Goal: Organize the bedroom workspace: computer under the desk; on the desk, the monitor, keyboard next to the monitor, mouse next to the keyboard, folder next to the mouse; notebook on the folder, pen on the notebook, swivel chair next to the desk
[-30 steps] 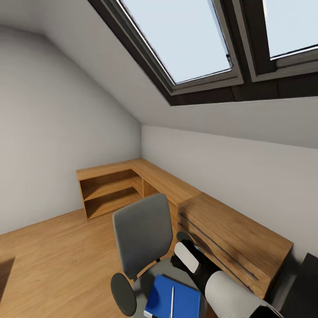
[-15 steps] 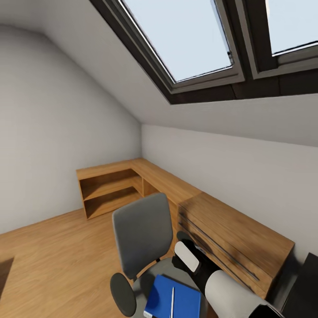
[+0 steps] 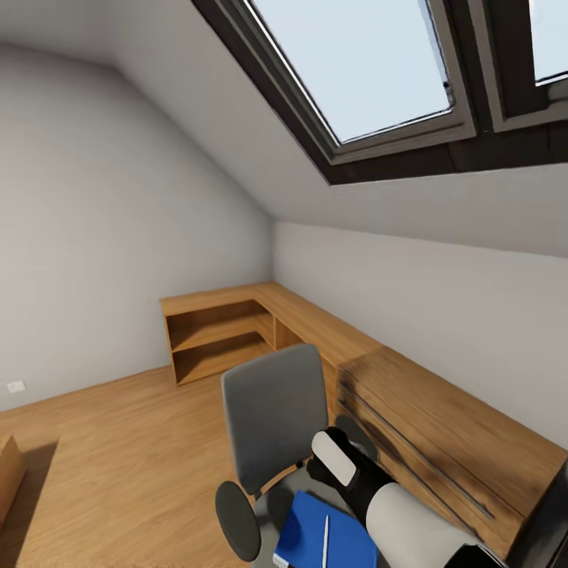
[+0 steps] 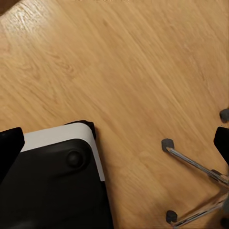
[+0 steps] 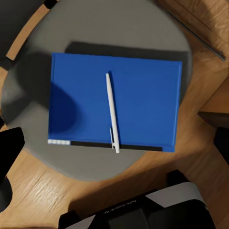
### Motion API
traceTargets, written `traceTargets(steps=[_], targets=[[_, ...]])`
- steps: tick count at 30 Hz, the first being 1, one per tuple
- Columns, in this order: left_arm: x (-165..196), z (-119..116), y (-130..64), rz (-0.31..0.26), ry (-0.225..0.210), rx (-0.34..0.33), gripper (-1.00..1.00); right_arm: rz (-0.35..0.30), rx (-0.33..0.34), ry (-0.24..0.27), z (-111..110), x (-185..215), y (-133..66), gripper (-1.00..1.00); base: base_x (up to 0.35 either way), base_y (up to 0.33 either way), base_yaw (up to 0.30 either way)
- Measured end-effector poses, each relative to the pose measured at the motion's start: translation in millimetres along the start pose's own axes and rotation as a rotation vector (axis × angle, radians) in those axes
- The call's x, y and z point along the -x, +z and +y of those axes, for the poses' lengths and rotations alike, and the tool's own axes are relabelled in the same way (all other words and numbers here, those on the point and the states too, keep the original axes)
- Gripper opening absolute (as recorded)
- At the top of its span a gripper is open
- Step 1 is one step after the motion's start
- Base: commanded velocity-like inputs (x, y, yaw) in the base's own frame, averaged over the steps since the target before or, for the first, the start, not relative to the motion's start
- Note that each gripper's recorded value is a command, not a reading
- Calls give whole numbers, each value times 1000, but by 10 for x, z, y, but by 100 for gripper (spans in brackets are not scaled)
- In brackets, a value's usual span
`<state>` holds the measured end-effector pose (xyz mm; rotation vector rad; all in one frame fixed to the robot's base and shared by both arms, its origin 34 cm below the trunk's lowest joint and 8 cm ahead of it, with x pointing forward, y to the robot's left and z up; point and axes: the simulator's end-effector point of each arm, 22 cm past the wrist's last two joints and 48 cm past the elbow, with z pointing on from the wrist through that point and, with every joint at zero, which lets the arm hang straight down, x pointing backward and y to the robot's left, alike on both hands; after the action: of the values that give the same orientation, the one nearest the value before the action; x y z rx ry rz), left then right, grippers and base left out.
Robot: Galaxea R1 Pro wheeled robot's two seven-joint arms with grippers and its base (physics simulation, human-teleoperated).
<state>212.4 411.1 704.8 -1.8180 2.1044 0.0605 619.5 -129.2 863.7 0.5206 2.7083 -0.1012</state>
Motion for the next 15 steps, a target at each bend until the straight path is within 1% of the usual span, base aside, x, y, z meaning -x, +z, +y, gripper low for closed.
traceTargets(steps=[4,9,15], targets=[[-11,1,40,0,0,2,100,9,3,-2,3,-43,56,100,0,0,103],[-25,-1,90,0,1,3,100,34,1,-9,-24,-155,169,100,0,0,34],[-56,15,158,4,3,7,100,78,37,-35,20,-319,309,100,0,0,7]])
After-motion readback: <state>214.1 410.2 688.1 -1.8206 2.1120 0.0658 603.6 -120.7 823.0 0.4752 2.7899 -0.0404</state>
